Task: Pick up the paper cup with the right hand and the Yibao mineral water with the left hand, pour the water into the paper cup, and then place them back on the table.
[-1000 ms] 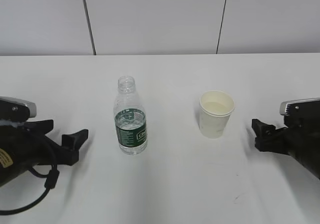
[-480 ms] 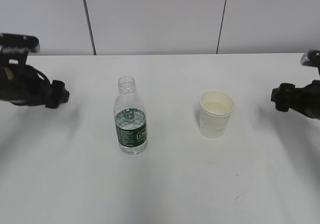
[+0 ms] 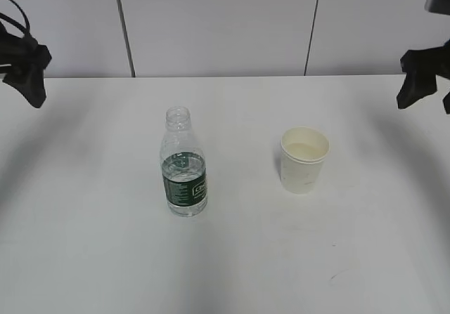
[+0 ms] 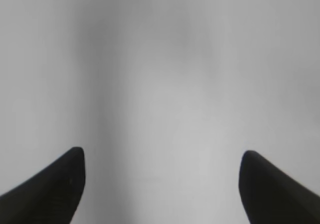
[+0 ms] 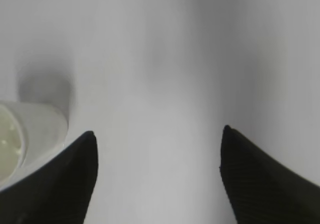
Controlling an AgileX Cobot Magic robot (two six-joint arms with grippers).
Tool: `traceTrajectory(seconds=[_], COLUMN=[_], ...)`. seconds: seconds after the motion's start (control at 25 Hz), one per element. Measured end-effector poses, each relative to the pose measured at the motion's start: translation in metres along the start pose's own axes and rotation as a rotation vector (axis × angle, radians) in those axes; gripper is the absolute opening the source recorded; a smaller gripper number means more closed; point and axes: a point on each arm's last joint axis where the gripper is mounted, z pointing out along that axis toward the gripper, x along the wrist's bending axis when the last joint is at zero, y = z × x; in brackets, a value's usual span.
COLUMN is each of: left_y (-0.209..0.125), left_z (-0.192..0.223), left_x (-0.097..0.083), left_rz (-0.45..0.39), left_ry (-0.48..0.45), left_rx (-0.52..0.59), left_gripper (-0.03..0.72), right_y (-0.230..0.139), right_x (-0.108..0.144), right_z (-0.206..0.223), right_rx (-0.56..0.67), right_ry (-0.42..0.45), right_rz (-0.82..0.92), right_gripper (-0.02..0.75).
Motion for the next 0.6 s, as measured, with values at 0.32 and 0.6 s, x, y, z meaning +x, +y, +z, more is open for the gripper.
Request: traceTrajectory(seconds=[0.32,0.6], left_y=[-0.004,-0.065], left_z=[-0.025,-0.057], left_x=[0.009,0.009], left_rz=[-0.01,-0.017], left_ry=[-0.044,-0.084], left_rx=[-0.004,-0.02], left_gripper=[0.566,0.563], right_y=[0.019,-0.026], right_x=[0.005,0.008], right_z=[-0.033,-0.069], right_rx=[0.131,0.118], right_ry=[0.014,0.02], right_rz=[-0.146,-0.171], right_gripper=[0.575,0.573])
